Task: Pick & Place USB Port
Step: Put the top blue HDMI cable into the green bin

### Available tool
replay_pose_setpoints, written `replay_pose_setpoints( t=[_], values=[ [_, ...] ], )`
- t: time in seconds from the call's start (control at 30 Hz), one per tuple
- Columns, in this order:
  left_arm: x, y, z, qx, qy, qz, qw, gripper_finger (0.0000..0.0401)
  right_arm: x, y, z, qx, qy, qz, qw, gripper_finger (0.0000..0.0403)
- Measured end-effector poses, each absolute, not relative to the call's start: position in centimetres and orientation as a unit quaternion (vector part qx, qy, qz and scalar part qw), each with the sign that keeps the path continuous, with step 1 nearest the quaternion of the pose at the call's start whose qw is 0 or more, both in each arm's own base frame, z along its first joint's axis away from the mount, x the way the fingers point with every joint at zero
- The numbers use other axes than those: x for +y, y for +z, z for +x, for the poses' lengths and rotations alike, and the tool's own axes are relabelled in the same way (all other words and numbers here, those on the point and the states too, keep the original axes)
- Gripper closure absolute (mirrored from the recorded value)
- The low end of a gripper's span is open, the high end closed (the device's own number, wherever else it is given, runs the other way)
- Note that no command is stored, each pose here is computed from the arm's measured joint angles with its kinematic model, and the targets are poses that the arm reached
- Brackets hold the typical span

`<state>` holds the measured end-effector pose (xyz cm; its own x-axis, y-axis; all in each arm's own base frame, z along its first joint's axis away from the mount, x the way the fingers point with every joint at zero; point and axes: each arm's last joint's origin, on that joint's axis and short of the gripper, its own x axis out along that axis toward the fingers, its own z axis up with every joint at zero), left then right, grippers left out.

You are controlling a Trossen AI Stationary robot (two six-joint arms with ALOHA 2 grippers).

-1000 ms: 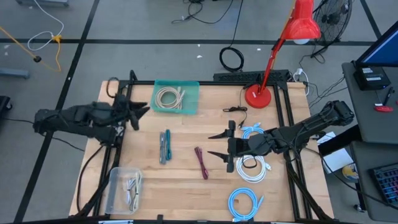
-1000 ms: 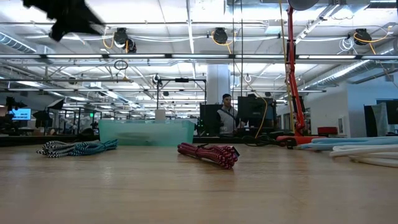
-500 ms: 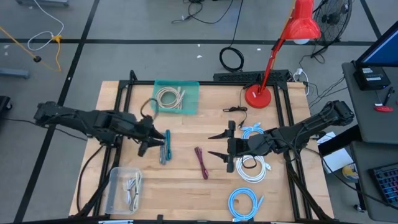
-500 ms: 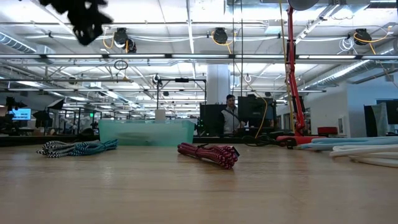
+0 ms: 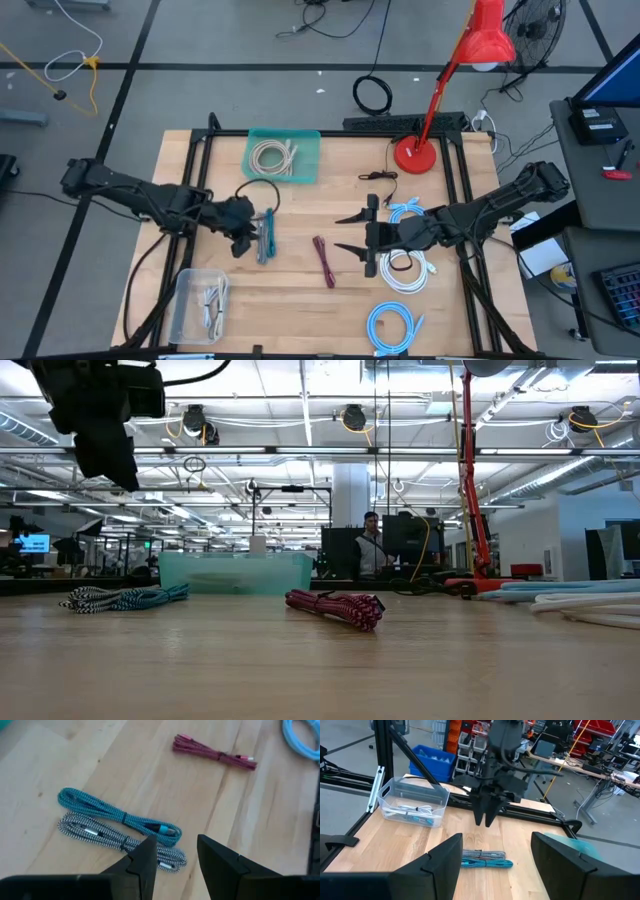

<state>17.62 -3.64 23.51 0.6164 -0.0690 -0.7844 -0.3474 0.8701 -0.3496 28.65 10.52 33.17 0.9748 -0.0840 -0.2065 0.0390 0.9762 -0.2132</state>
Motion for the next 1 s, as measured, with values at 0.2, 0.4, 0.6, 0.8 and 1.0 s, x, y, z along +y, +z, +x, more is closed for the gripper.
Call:
replay_pose_setpoints(
  t=[0.2, 0.4, 0.6, 0.8, 1.0],
  values=[
    [-5.2, 23.1, 19.6, 0.375, 0.089, -0.151, 0.910, 0.0256, 10.3, 32.8, 28.6, 0.127, -0.035, -0.090, 0.987, 0.0177],
    [-5.7, 24.4, 21.9, 0.264, 0.064, -0.029, 0.962, 0.0256, 9.3, 32.2, 28.8, 0.155, -0.055, -0.075, 0.984, 0.0177],
    [-3.3, 26.6, 22.1, 0.201, 0.084, 0.055, 0.974, 0.0256, 7.8, 31.7, 29.1, 0.177, -0.077, -0.082, 0.978, 0.0177],
    [-0.6, 27.2, 21.3, 0.198, 0.136, 0.027, 0.970, 0.0256, 3.2, 28.5, 29.8, 0.186, -0.079, -0.050, 0.978, 0.0177],
    [0.5, 26.6, 20.3, 0.245, 0.156, -0.010, 0.957, 0.0256, -2.5, 25.0, 29.6, 0.205, -0.122, 0.093, 0.967, 0.0177]
  ],
)
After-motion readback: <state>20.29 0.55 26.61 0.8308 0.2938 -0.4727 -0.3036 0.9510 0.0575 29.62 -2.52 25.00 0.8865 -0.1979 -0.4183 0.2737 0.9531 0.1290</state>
